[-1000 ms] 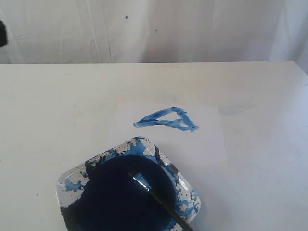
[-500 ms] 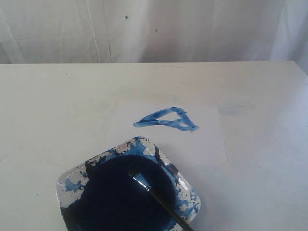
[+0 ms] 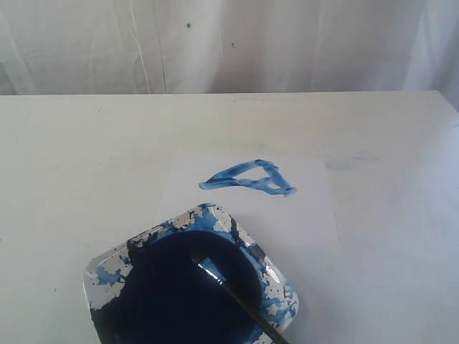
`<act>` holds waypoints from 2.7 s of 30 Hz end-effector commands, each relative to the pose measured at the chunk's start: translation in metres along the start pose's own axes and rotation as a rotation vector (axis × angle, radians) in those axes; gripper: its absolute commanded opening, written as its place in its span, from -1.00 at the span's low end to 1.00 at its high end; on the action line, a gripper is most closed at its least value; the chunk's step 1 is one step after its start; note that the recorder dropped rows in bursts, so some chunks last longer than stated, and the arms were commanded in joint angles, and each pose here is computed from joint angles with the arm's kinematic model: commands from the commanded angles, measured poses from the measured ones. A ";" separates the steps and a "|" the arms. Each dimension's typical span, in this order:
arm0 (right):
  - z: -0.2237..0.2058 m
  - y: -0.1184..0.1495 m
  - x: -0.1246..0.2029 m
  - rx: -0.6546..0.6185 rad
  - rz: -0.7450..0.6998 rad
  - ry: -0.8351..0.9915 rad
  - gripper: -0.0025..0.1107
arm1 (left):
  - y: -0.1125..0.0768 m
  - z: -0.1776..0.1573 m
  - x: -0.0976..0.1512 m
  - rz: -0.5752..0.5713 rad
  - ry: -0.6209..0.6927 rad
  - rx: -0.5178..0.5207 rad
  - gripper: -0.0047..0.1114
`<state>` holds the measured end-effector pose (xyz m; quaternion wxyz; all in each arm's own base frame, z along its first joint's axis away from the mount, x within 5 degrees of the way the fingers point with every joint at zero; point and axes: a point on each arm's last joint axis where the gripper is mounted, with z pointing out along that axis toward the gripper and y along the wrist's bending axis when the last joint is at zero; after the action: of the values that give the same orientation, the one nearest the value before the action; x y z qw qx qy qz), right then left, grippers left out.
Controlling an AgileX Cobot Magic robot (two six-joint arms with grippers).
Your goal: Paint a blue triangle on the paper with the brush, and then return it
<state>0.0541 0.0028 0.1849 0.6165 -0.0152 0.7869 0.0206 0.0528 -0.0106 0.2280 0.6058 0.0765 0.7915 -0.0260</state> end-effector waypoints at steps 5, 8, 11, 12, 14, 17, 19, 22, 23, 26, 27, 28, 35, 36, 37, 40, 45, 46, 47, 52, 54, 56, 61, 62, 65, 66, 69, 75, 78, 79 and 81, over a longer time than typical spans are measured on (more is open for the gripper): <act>0.000 0.000 0.000 0.003 -0.008 -0.012 -0.96 | -0.001 0.016 0.059 0.029 0.100 -0.017 -0.92; 0.000 0.000 0.000 0.003 -0.008 -0.012 -0.96 | 0.000 0.015 0.058 -0.014 0.076 -0.026 -0.92; 0.000 0.000 0.000 0.003 -0.008 -0.012 -0.96 | 0.002 0.014 0.059 -0.029 0.082 -0.055 -0.92; 0.000 0.000 0.000 0.003 -0.008 -0.012 -0.96 | 0.003 0.014 0.059 -0.017 0.085 -0.062 -0.92; 0.000 0.000 0.000 0.003 -0.008 -0.012 -0.96 | 0.004 0.014 0.059 0.000 0.090 -0.068 -0.92; 0.000 0.000 0.000 0.003 -0.008 -0.012 -0.96 | 0.004 0.014 0.060 0.007 0.093 -0.071 -0.92; 0.000 0.000 0.000 0.003 -0.008 -0.012 -0.96 | 0.004 0.014 0.060 0.006 0.097 -0.070 -0.92; 0.000 0.000 0.000 0.003 -0.008 -0.012 -0.96 | 0.004 0.014 0.061 0.002 0.103 -0.068 -0.92; 0.000 0.000 0.000 0.003 -0.008 -0.012 -0.96 | 0.003 0.014 0.061 -0.013 0.106 -0.063 -0.92; 0.000 0.000 0.000 0.003 -0.008 -0.012 -0.96 | 0.003 0.014 0.061 -0.029 0.106 -0.063 -0.92; 0.000 0.000 0.000 0.003 -0.008 -0.012 -0.96 | 0.003 0.014 0.061 -0.029 0.108 -0.063 -0.92; 0.000 0.000 0.000 0.003 -0.008 -0.012 -0.96 | 0.003 0.014 0.061 -0.029 0.108 -0.063 -0.92; 0.000 0.000 0.000 0.003 -0.008 -0.012 -0.96 | 0.003 0.013 0.068 0.007 0.185 -0.064 -0.92; 0.000 0.000 0.000 0.003 -0.008 -0.012 -0.96 | 0.003 0.013 0.068 0.006 0.190 -0.071 -0.92; 0.000 0.000 0.000 0.003 -0.008 -0.012 -0.96 | 0.004 0.013 0.069 -0.001 0.191 -0.081 -0.92; 0.000 0.000 0.000 0.003 -0.008 -0.012 -0.96 | 0.005 0.013 0.069 -0.019 0.195 -0.114 -0.92; 0.000 0.000 0.000 0.003 -0.008 -0.012 -0.96 | 0.008 0.012 0.069 -0.040 0.198 -0.167 -0.92; 0.000 0.000 0.000 0.003 -0.008 -0.012 -0.96 | 0.008 0.012 0.069 -0.042 0.198 -0.173 -0.92; 0.000 0.000 0.000 0.003 -0.008 -0.012 -0.96 | 0.008 0.012 0.069 -0.042 0.198 -0.174 -0.92; 0.000 0.000 0.000 0.003 -0.008 -0.012 -0.96 | 0.008 0.012 0.069 -0.041 0.200 -0.170 -0.92; 0.000 0.000 0.000 0.003 -0.008 -0.012 -0.96 | 0.008 0.012 0.069 -0.038 0.202 -0.160 -0.92; 0.000 0.000 0.000 0.003 -0.008 -0.012 -0.96 | 0.007 0.012 0.069 -0.030 0.200 -0.141 -0.92; 0.000 0.000 0.000 0.003 -0.008 -0.012 -0.96 | 0.005 0.013 0.069 -0.019 0.199 -0.112 -0.92; 0.000 0.000 0.000 0.003 -0.008 -0.012 -0.96 | 0.005 0.013 0.069 -0.019 0.199 -0.112 -0.92; 0.000 0.000 0.000 0.003 -0.008 -0.012 -0.96 | 0.005 0.013 0.069 -0.019 0.199 -0.112 -0.92; 0.000 0.000 0.000 0.003 -0.008 -0.012 -0.96 | 0.005 0.013 0.069 -0.019 0.199 -0.112 -0.92; 0.000 0.000 0.000 0.003 -0.008 -0.012 -0.96 | 0.005 0.013 0.069 -0.019 0.199 -0.112 -0.92; 0.000 0.001 0.000 -0.010 -0.011 -0.012 -0.96 | 0.005 0.013 0.069 -0.019 0.199 -0.112 -0.92; 0.000 0.002 0.001 -0.036 -0.017 -0.010 -0.96 | 0.005 0.013 0.069 -0.019 0.199 -0.112 -0.92; 0.000 0.002 0.001 -0.038 -0.018 -0.010 -0.96 | 0.005 0.013 0.069 -0.019 0.199 -0.112 -0.92; 0.000 0.002 0.001 -0.038 -0.018 -0.010 -0.96 | 0.005 0.013 0.069 -0.019 0.199 -0.112 -0.92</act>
<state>0.0539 0.0046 0.1849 0.6161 -0.0279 0.7866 0.0305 0.0490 -0.0002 0.1609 0.5337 0.0358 0.8445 0.0266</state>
